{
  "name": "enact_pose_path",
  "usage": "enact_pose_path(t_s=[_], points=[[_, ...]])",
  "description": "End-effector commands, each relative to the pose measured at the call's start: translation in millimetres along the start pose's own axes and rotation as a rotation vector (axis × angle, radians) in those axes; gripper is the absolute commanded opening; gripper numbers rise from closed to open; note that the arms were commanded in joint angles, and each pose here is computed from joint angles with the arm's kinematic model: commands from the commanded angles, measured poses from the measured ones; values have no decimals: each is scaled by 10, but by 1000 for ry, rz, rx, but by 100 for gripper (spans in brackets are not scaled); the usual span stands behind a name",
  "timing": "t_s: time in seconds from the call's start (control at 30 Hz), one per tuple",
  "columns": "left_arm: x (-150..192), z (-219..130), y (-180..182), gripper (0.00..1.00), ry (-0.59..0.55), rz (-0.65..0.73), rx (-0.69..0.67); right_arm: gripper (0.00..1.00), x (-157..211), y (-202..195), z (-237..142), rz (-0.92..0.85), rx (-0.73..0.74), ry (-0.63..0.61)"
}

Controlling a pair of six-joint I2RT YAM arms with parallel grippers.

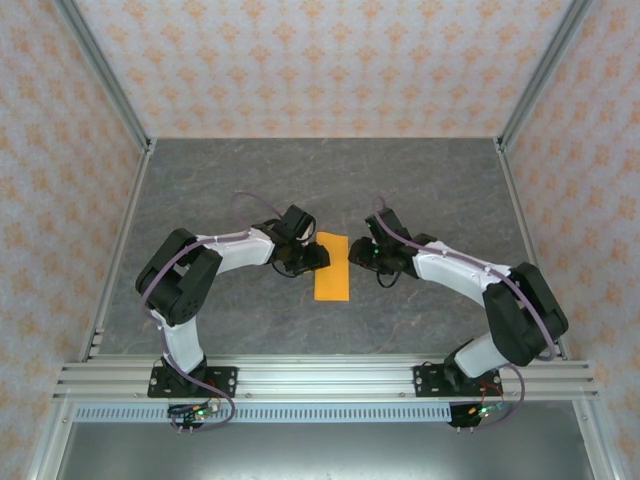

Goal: Fold a paper plane with a square sheet of paper (fold left side to right side)
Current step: First fold in half a square sheet of paper at the center of the table, then hold the square sheet of paper at the center of the table.

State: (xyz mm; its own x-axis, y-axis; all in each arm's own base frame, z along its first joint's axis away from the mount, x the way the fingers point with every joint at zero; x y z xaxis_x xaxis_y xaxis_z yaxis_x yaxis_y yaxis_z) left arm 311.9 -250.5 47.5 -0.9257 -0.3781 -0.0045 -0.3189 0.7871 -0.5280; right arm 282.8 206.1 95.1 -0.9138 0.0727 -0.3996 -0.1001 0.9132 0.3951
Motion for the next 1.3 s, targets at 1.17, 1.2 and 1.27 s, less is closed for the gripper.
enact_pose_path(t_s=[1.17,1.2,1.27], points=[[59,184,249,45,16,-1,-113,11,63,184,335,41,-61,52],[62,186,255,45,16,-1,-114,10,72,186,354,41,-59,57],[63,182,248,45,16,2,-112,10,76,201,383,40,-60,65]])
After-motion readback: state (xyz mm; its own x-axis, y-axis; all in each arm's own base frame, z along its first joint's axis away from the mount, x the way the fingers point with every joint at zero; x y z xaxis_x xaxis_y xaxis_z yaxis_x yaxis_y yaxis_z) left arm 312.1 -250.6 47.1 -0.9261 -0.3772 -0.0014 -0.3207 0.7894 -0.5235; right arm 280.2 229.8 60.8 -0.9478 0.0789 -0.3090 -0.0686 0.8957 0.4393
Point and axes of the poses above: each hand's point on the last joint's axis, 136 mm out from that joint toward the fingers, its own z axis out along the fingers, its own y axis along the line the jaws close on, x = y × z, the point moved 3 cm from there along -z, back along the fingers, and after that the axes turned 13 degrees about -z, right-handed, at the moved point
